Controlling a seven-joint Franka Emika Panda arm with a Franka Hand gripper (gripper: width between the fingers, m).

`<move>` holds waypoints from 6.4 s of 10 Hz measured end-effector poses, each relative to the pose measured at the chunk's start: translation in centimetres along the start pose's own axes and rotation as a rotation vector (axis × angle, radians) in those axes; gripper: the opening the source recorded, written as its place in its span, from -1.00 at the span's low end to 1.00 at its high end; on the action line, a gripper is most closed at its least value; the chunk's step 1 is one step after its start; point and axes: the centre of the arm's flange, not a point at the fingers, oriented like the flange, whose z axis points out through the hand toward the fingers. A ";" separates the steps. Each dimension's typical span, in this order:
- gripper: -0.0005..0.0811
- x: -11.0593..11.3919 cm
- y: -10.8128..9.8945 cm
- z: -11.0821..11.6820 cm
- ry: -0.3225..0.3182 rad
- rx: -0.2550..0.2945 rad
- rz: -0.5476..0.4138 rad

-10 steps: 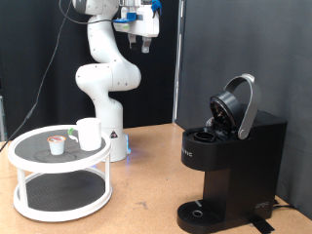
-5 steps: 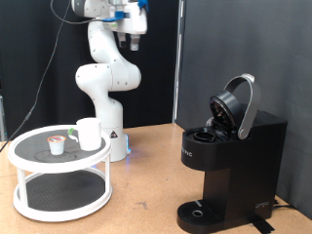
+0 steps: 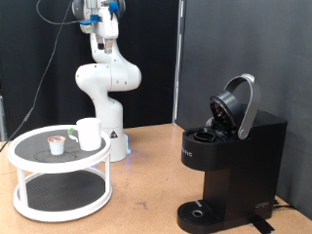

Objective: Make a cup of coffee with the keurig machine

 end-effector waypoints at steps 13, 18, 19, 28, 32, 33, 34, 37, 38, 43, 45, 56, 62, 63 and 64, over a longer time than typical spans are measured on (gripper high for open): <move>0.81 9.8 -8.2 0.3 -0.029 -0.019 0.065; 0.81 9.7 -9.2 0.9 -0.033 -0.007 0.024; 0.81 9.5 -9.4 1.6 -0.040 0.001 0.015; 0.81 8.5 -10.3 12.1 -0.004 0.103 -0.041; 0.81 8.9 -10.9 16.1 0.005 0.119 -0.023; 0.81 9.0 -11.0 16.8 0.006 0.120 -0.014; 0.81 9.0 -11.1 17.4 0.006 0.123 0.000; 0.81 9.0 -11.7 19.1 0.007 0.132 0.024; 0.81 8.9 -11.9 19.8 0.011 0.130 0.030; 0.81 8.6 -12.3 22.7 0.033 0.109 0.029; 0.81 8.5 -12.3 23.4 0.036 0.104 0.027; 0.81 8.7 -13.1 25.5 0.044 0.118 0.038; -0.02 8.6 -13.3 25.6 0.040 0.127 0.038; -0.02 8.6 -13.3 25.6 0.039 0.127 0.039; -0.02 8.7 -13.2 25.6 0.037 0.125 0.039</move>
